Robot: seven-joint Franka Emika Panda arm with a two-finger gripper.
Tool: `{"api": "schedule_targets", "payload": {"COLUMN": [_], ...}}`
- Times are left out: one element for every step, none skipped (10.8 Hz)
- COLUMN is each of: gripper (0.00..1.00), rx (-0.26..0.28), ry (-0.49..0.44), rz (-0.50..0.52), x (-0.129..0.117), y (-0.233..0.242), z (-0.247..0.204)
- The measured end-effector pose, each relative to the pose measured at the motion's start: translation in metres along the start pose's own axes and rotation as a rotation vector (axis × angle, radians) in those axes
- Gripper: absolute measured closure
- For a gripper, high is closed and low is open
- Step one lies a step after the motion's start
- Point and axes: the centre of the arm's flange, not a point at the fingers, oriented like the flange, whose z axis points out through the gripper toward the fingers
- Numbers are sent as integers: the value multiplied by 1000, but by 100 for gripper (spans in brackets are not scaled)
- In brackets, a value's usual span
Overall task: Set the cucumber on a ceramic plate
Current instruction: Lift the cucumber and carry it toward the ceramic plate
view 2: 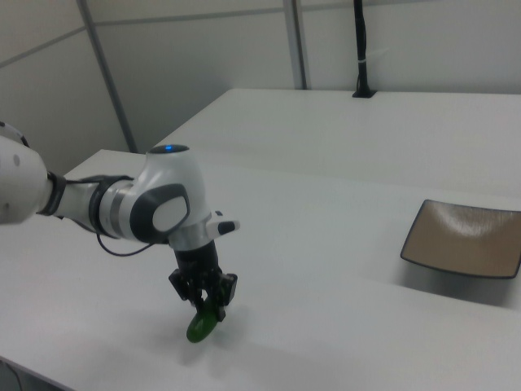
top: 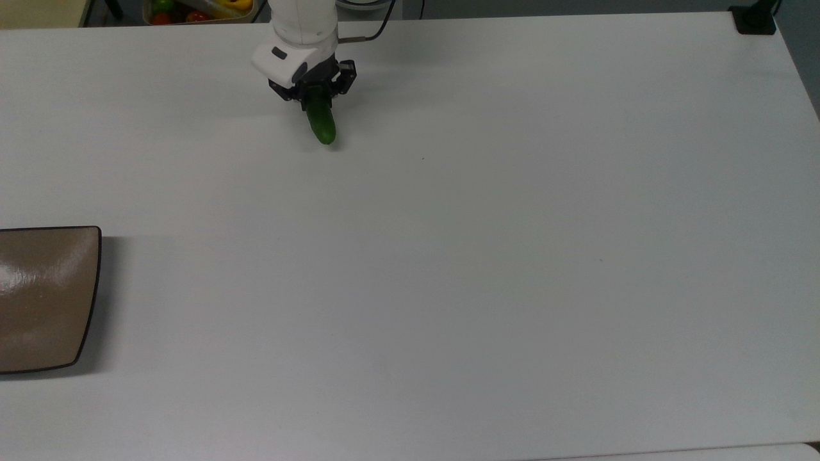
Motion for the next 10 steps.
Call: {"api": "schedule_targets", "payload": {"gripper": [59, 59, 59, 59, 59, 59, 59, 59, 59, 59], "rx": [0, 0, 3, 24, 53, 70, 80, 86, 90, 92], "ry": [-7, -15, -19, -11, 13, 39, 66, 86, 99, 98], "rz": [10, 23, 39, 62, 89, 107, 116, 113, 89, 52], "x": [2, 5, 10, 14, 19, 20, 19, 16, 12, 9], "y": [6, 13, 22, 28, 35, 45, 58, 71, 83, 94], "z": [-14, -32, -58, -86, -119, -147, -169, -182, -186, -182]}}
